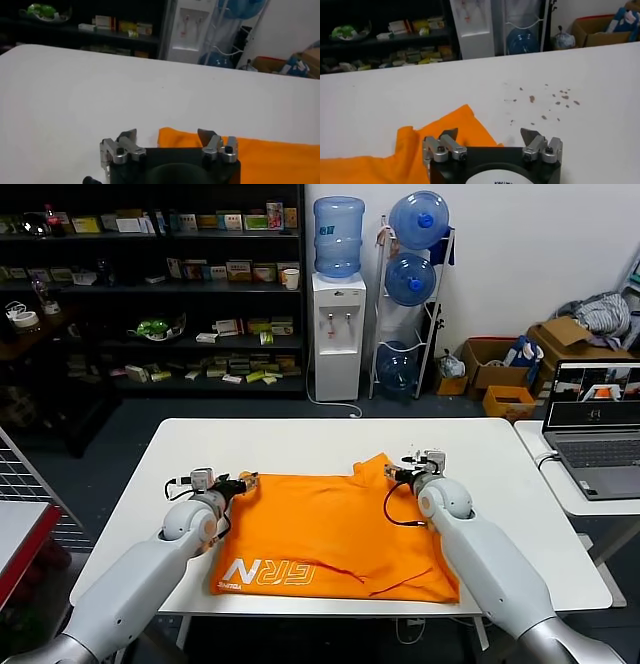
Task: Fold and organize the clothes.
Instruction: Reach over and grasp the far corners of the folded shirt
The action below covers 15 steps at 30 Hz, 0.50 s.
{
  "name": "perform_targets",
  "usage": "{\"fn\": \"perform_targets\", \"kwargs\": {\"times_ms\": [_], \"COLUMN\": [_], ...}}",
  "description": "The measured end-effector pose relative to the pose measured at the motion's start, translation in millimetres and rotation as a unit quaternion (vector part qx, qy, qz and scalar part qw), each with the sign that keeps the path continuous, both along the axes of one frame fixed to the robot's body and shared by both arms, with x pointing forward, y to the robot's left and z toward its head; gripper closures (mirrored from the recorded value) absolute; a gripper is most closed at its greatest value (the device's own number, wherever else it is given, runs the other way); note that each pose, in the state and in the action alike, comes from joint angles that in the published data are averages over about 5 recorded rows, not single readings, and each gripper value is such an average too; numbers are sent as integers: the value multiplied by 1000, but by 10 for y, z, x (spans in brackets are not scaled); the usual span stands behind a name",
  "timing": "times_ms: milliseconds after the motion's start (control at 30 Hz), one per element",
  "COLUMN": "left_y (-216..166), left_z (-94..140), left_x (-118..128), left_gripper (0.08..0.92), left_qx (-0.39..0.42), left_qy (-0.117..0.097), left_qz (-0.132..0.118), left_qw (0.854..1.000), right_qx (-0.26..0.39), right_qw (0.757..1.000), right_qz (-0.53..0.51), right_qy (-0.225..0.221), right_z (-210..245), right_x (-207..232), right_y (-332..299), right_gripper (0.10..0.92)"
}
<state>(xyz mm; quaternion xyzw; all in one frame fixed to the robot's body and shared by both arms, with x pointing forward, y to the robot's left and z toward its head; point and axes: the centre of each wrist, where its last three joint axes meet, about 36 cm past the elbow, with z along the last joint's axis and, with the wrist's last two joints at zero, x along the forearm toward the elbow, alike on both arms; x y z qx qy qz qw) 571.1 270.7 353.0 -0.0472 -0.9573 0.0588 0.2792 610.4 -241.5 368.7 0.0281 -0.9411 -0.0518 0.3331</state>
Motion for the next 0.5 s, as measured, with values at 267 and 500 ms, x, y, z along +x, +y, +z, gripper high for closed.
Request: {"fn": "perform_targets", "kwargs": {"times_ms": [267, 500], "left_y": [-25, 17], "left_z": [-15, -47], "left_x": [26, -8], "left_gripper": [293, 475], "left_qx": [9, 17], "left_qy": [3, 6], "left_qz": [0, -1], "left_qw": [1000, 1000], "right_qx": [5, 6], "right_qw": [1000, 1000], "right_qz": [12, 17], "right_qy": [7, 12], "right_z": [-47, -60], "right_x": [57, 71], "right_y": [134, 176], "right_gripper": [360, 568]}}
